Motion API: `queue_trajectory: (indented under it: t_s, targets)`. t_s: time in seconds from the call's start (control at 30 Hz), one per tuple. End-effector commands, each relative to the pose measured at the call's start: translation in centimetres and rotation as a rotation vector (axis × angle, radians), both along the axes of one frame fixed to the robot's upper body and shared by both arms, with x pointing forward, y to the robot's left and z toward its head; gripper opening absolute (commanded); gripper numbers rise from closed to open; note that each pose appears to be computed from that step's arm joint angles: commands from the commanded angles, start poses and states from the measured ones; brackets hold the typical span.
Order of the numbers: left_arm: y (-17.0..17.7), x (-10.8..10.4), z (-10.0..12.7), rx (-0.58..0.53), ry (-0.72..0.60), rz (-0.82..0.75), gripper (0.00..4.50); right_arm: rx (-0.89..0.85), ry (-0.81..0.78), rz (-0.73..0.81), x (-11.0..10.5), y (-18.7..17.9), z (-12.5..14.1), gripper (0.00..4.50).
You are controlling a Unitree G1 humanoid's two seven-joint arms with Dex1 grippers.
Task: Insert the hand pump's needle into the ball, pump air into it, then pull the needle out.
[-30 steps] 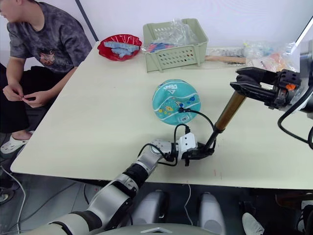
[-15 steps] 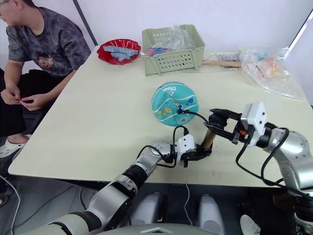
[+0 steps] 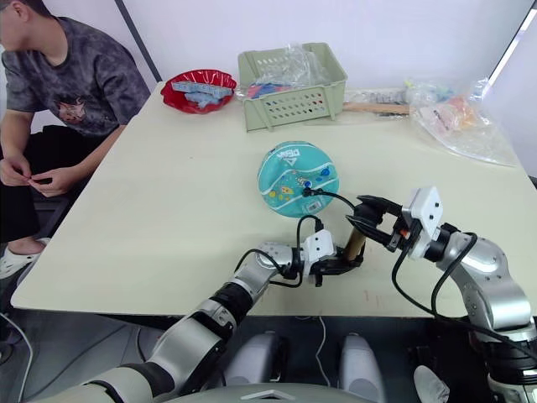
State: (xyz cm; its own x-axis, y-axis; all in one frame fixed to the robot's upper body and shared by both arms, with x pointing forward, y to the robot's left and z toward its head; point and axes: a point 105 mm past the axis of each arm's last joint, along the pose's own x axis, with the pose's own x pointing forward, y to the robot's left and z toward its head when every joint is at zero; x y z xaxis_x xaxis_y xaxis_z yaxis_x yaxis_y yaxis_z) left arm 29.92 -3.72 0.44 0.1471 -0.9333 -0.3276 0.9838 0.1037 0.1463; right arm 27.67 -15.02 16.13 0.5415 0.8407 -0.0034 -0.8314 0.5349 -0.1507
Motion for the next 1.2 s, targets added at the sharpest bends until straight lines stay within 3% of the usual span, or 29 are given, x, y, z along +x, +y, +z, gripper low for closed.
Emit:
queue_trajectory:
  t_s: [0.03, 0.37, 0.7, 0.77, 0.87, 1.2]
  targets:
    - [0.7, -1.0, -2.1, 0.070, 0.061, -0.010, 1.16, 0.087, -0.063, 0.038, -0.4, -0.6, 5.0, 1.73]
    - [0.8, -1.2, -2.4, 0.073, 0.066, -0.014, 1.16, 0.097, -0.150, 0.033, -1.1, -3.4, 13.5, 1.73]
    - [0.7, -1.2, -2.3, 0.072, 0.067, -0.017, 1.16, 0.084, -0.192, 0.040, -1.9, -3.8, 16.6, 1.73]
    - [0.7, -1.2, -2.3, 0.073, 0.068, -0.016, 1.16, 0.065, -0.136, 0.050, -1.8, -3.5, 15.0, 1.73]
    - [0.7, -1.2, -2.4, 0.074, 0.069, -0.015, 1.16, 0.002, 0.000, 0.031, -1.0, -3.1, 10.5, 1.73]
    - [0.8, -1.1, -2.3, 0.073, 0.067, -0.003, 1.16, 0.040, 0.209, 0.024, -0.8, 0.1, 0.3, 1.73]
